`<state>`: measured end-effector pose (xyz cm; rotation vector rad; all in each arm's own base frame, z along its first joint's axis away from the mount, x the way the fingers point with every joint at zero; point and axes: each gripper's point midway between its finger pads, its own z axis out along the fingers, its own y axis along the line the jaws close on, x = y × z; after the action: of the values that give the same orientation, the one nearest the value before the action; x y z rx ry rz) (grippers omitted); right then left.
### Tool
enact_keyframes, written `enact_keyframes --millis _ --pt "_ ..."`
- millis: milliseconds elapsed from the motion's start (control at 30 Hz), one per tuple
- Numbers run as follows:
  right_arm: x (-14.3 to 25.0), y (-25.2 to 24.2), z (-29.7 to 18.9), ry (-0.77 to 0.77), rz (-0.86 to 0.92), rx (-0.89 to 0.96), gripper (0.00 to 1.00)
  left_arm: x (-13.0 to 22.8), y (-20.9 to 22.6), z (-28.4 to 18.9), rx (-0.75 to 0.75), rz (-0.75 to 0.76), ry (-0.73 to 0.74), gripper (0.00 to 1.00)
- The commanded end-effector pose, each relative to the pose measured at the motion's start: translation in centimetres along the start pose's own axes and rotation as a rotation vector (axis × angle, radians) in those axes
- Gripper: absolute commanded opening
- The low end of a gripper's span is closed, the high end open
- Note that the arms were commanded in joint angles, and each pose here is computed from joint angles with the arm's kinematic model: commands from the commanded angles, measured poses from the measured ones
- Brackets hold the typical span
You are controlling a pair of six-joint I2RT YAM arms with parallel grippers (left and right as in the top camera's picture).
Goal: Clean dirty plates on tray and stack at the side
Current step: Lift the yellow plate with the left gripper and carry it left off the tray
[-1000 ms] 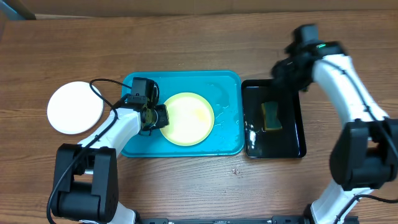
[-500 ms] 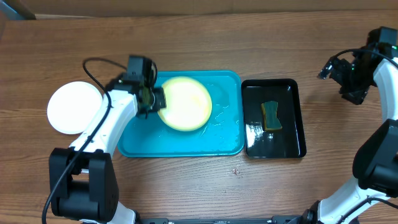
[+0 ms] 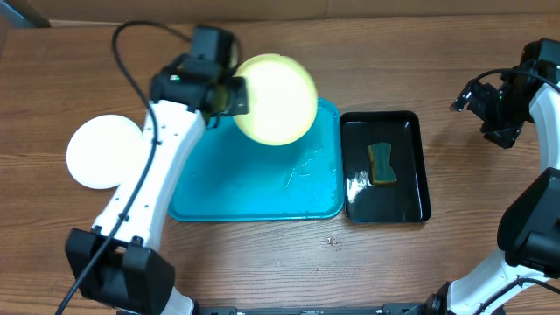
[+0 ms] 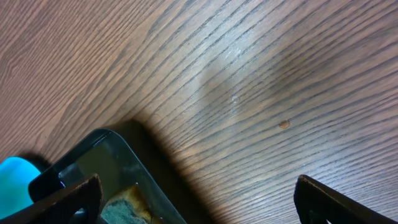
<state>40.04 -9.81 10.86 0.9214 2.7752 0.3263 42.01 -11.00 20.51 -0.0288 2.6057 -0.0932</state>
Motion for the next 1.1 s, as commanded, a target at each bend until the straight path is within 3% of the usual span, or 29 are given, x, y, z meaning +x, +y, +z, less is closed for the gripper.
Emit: enact_keyframes --millis 0,367,600,733,833,1067 --pt "-0.6 0.6 -1.4 -0.041 -0.013 -0.014 1.00 -1.7 -3.5 -2.4 -0.065 0.073 -0.114 0.04" --pt "-0.6 0.6 -1.4 -0.041 -0.013 -0.014 1.00 1.5 -14.0 -7.3 -0.347 0.395 -0.411 0.04" --pt "-0.6 0.5 -1.4 -0.041 -0.013 -0.014 1.00 4.5 -19.4 -9.3 -0.636 0.675 -0.612 0.04" --pt "-0.6 0.5 -1.4 -0.041 -0.013 -0.014 1.00 5.8 -21.3 -9.6 -0.787 0.741 -0.705 0.04" --pt "-0.6 0.6 -1.4 -0.041 -0.013 -0.014 1.00 6.5 -22.1 -8.6 -0.781 0.764 -0.700 0.04" --pt "-0.6 0.5 -1.4 -0.041 -0.013 -0.014 1.00 6.4 -22.3 -6.2 -0.584 0.741 -0.586 0.04"
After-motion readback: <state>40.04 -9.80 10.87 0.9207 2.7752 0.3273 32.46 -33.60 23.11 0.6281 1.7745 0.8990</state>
